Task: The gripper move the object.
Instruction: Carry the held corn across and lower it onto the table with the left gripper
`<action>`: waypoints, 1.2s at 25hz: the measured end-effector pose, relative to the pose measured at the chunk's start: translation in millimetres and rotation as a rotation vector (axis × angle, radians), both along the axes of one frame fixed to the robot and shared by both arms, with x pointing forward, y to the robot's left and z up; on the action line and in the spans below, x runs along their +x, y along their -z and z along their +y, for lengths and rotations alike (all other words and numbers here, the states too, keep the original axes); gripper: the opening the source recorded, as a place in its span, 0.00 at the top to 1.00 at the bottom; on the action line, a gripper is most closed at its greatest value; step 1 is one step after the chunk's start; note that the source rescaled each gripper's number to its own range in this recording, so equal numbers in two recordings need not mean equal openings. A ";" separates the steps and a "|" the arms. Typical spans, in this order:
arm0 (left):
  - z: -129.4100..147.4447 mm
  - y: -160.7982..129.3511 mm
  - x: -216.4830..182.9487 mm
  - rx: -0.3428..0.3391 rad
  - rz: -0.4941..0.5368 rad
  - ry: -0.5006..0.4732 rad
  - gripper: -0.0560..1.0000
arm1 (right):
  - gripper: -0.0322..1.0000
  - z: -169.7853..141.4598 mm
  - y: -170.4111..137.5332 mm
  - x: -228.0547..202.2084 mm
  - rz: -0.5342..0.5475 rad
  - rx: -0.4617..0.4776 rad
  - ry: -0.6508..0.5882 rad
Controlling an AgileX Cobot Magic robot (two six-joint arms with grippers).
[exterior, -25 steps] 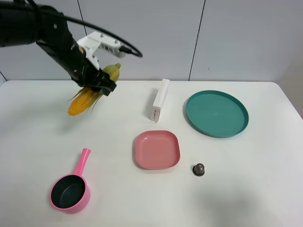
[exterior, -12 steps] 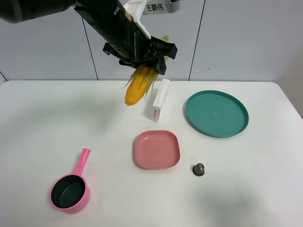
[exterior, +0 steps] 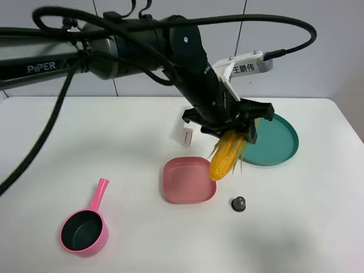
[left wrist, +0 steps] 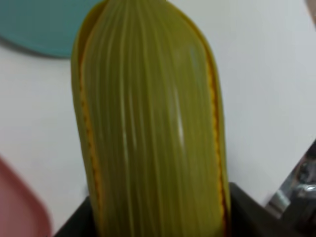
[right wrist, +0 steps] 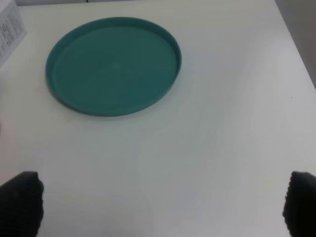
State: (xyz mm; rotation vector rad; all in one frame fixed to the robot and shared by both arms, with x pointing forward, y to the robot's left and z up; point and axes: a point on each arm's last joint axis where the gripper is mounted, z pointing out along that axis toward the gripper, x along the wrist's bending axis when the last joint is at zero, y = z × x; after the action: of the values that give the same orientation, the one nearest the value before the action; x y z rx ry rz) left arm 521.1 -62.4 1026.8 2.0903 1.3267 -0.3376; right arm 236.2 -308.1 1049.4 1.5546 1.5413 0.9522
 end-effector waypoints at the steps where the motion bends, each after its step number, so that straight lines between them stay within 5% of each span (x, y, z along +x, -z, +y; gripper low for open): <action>1: -4.5 4.5 -0.5 -0.015 0.013 -0.009 0.92 | 0.00 0.0 0.0 0.0 0.000 0.000 0.000; 14: -55.1 45.7 -14.1 -0.181 0.036 -0.128 0.92 | 0.00 0.0 0.0 0.0 0.000 0.000 0.000; 30: -69.7 126.9 -20.2 -0.031 0.029 -0.086 0.92 | 0.00 0.0 0.0 0.0 0.000 0.000 0.000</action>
State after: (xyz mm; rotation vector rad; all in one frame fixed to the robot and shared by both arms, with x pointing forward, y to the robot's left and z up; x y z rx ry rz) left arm 500.9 -132.1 899.9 2.0034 1.4143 -0.3503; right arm 236.2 -308.1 1049.4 1.5546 1.5413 0.9522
